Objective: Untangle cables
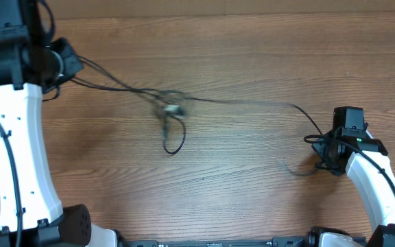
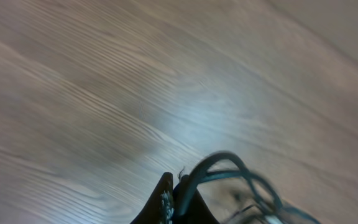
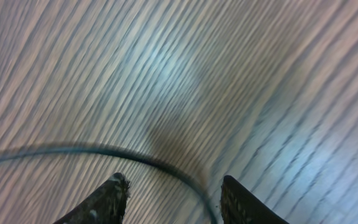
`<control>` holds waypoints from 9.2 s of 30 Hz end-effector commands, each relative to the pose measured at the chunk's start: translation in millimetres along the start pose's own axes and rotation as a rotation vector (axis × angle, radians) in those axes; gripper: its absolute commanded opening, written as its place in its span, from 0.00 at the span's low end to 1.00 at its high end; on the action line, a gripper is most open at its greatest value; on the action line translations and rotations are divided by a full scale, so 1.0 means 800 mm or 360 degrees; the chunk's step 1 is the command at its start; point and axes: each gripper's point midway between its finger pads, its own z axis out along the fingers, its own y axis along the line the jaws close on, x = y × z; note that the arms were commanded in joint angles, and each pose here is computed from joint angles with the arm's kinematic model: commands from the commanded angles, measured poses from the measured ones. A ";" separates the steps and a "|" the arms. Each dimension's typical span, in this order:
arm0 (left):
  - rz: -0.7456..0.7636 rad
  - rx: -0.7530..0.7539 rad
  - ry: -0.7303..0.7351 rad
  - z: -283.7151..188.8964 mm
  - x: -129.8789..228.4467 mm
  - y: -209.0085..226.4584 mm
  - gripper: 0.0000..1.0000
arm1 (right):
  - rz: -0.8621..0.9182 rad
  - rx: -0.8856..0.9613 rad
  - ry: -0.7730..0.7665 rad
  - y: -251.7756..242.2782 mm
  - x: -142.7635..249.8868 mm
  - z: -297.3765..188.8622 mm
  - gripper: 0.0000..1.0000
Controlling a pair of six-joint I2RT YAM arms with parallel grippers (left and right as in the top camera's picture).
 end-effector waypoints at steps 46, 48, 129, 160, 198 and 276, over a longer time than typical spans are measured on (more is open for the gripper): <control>0.0227 -0.0348 0.0170 -0.031 0.069 0.019 0.49 | -0.0558 -0.0768 0.0181 0.116 0.036 -0.032 0.69; 0.0179 -0.0371 0.0169 -0.021 0.063 0.030 0.54 | -0.0558 -0.0765 0.0184 0.116 0.037 -0.032 0.70; 0.1465 0.2266 0.0563 -0.095 0.261 -0.271 0.04 | -0.1410 -0.2064 0.0289 0.258 0.169 -0.194 0.93; 0.1711 0.2196 0.0518 -0.141 0.294 -0.277 0.04 | -0.1423 -0.2085 0.0048 0.280 0.152 -0.202 0.80; 0.1819 0.2012 0.0407 -0.135 0.296 -0.279 0.04 | -0.1428 -0.1736 0.0603 0.208 0.206 -0.150 0.50; 0.0213 0.0779 0.0159 0.016 0.024 -0.005 0.04 | -0.0129 -0.1176 -0.0534 0.068 -0.228 -0.219 0.04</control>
